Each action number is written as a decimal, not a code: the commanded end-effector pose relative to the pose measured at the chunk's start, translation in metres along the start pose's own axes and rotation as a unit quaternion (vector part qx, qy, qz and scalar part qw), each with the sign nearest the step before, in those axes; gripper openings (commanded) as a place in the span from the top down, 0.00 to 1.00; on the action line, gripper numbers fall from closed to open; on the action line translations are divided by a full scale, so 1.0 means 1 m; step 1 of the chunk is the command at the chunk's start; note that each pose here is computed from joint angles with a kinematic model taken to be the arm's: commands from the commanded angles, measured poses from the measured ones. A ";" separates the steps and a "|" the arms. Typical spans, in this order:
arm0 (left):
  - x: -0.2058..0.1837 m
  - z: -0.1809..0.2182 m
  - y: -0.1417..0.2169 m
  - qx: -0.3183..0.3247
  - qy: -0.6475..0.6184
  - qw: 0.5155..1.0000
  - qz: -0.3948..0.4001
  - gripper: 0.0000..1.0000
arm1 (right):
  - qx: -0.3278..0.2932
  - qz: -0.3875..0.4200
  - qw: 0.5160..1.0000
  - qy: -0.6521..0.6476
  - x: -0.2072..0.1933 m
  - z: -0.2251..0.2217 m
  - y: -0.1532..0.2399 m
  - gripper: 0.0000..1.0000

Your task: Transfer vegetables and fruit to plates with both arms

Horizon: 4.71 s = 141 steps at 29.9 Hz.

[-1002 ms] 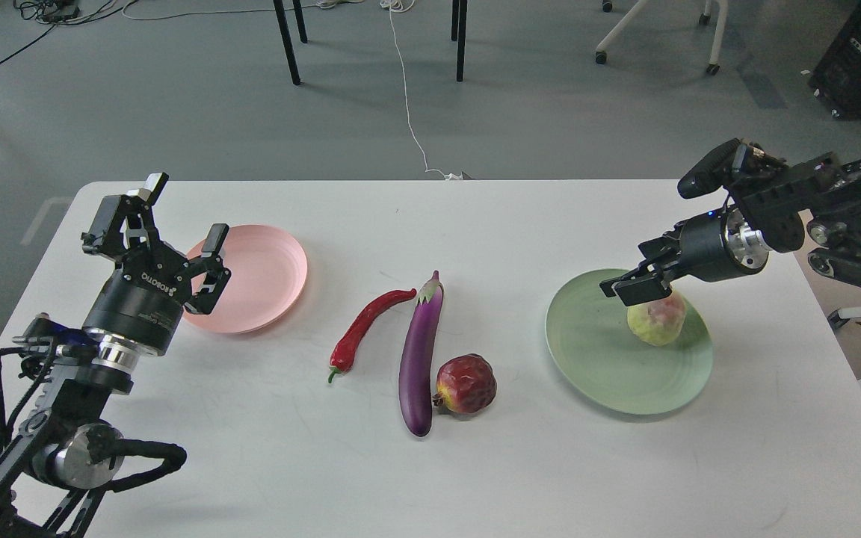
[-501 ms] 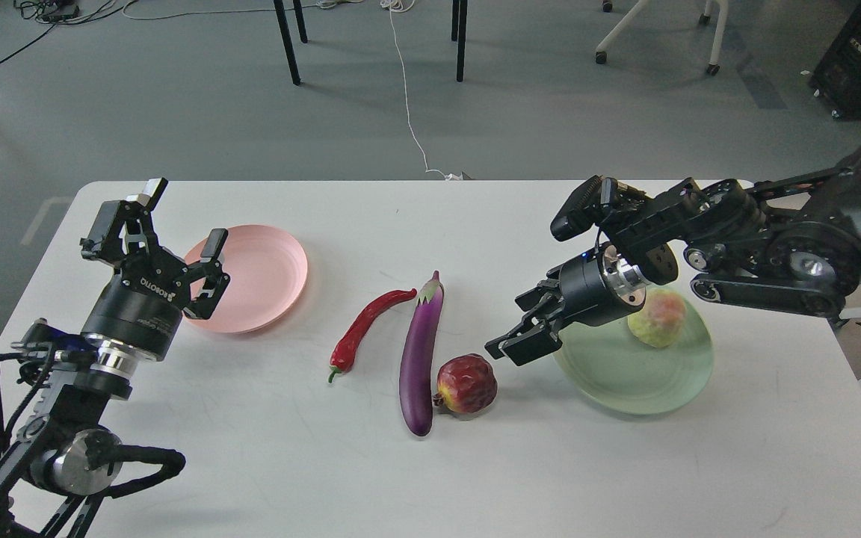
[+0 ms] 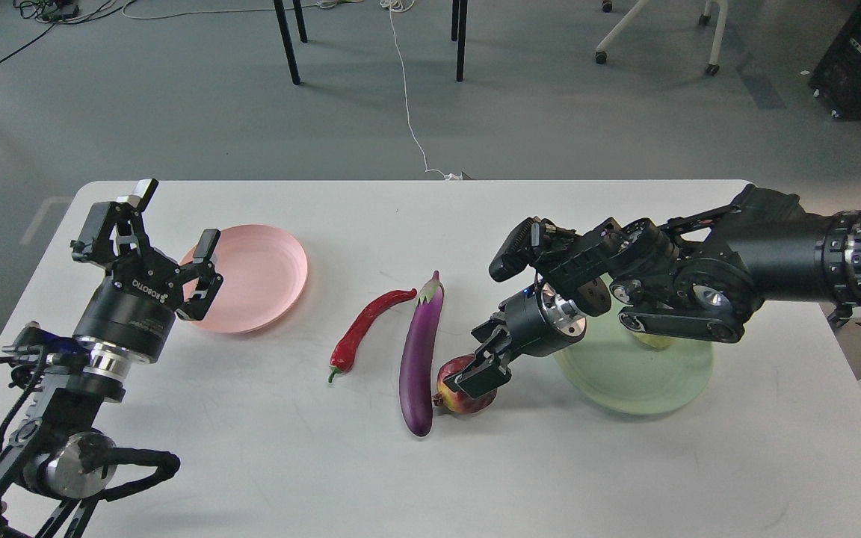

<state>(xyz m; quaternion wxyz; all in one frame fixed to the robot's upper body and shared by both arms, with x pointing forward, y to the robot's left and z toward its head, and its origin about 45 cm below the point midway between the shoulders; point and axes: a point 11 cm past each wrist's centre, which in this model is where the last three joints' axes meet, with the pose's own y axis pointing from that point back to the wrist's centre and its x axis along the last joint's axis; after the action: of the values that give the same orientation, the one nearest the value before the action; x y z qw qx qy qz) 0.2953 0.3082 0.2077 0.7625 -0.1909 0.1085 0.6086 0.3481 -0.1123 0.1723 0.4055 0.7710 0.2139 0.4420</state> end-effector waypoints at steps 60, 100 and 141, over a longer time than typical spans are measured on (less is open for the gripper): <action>0.000 0.002 -0.001 0.002 -0.003 1.000 -0.006 0.02 | -0.102 0.201 0.960 -0.166 -0.042 0.075 0.164 0.03; -0.073 -0.089 -0.077 0.116 -0.741 0.428 -0.504 0.02 | 0.127 0.588 0.383 -0.701 -0.126 0.130 0.120 0.01; -0.039 -0.112 -0.088 0.164 -0.756 0.414 -0.480 0.91 | 0.123 0.580 0.393 -0.703 -0.130 0.126 0.114 0.01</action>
<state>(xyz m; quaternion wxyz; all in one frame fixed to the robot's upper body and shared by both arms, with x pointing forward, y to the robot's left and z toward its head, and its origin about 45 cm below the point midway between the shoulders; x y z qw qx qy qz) 0.3696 0.1977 0.1217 0.7298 0.4534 -0.5117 -0.0091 0.3854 -0.3223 0.1638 -0.0415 0.7872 -0.5943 -0.1593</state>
